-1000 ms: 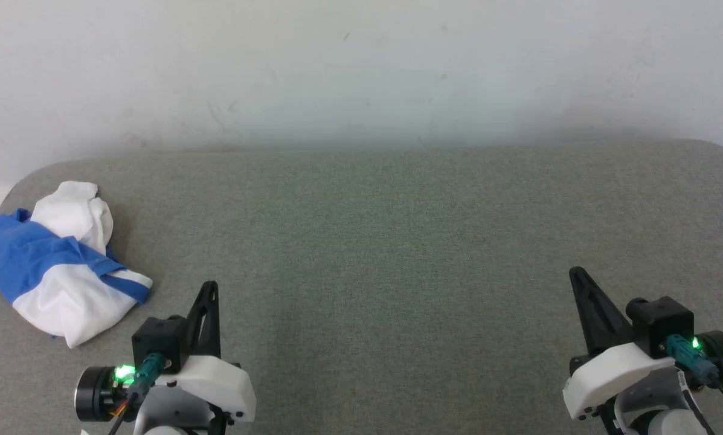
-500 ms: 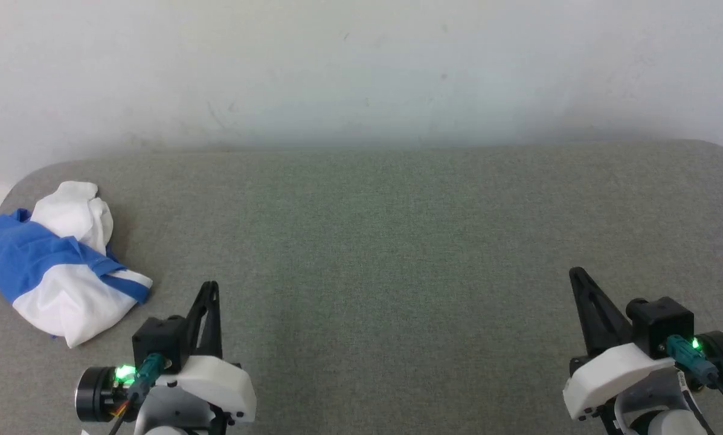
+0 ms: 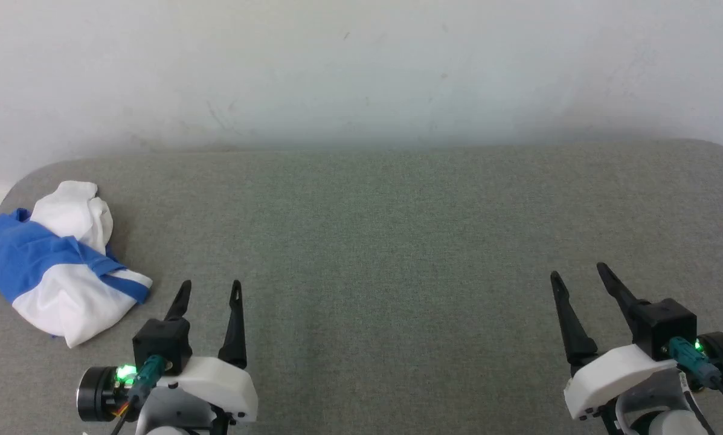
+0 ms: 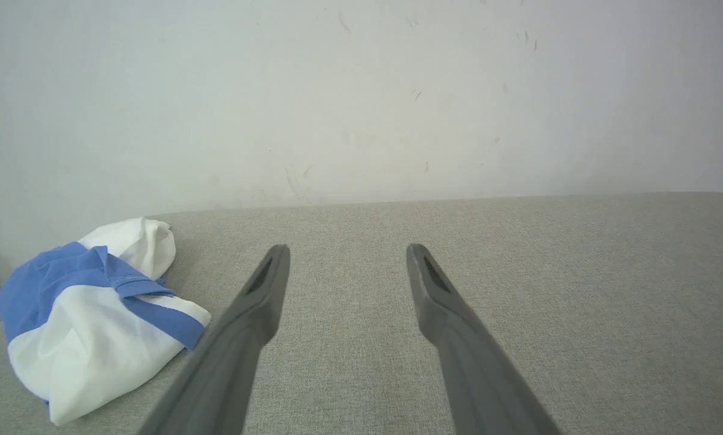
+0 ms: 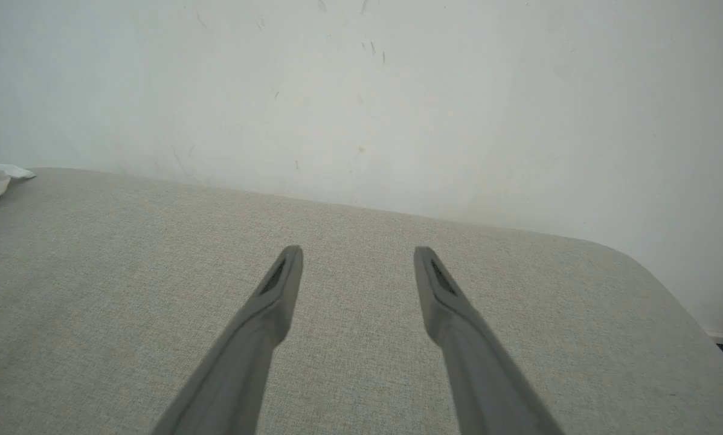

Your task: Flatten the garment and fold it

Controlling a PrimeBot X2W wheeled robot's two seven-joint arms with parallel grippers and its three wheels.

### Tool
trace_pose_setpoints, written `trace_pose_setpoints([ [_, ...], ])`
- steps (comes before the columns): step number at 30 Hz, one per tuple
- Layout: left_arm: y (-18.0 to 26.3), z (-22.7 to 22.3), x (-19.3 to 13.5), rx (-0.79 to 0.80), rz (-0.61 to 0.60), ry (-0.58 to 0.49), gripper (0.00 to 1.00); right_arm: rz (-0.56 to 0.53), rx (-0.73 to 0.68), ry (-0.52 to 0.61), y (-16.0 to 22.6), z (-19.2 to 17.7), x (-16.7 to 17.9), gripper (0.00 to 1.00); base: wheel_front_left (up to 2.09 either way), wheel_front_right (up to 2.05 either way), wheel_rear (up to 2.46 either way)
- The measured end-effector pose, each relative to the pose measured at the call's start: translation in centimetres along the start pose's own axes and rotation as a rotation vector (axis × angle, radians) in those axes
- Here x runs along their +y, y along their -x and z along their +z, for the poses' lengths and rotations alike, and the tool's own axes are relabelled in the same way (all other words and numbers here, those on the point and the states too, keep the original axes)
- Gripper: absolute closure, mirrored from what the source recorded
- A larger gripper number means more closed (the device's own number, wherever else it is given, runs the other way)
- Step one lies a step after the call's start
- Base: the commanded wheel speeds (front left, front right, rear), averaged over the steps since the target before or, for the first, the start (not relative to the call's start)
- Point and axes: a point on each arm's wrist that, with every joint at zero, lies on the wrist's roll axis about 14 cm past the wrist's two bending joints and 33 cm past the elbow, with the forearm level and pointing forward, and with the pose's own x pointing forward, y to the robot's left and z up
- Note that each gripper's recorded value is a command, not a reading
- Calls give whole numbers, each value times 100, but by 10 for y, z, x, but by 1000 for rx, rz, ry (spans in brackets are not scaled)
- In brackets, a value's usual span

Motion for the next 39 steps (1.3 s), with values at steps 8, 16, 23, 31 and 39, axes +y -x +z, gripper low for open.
trace_pose_setpoints([
  [8,0,1,0,-13,4,14,0,-1,-16,-3,0,2,0,0,0,0,0],
  [16,1,3,1,-29,12,25,0,9,-40,-14,-2,6,3,0,0,0,0],
  [23,5,5,8,-42,35,31,0,32,-58,-22,-5,10,10,0,0,0,0],
  [31,12,8,20,-61,78,33,0,70,-81,-25,-11,14,22,0,0,0,0],
  [39,23,10,36,-79,133,31,0,127,-109,-33,-19,20,41,0,0,0,0],
])
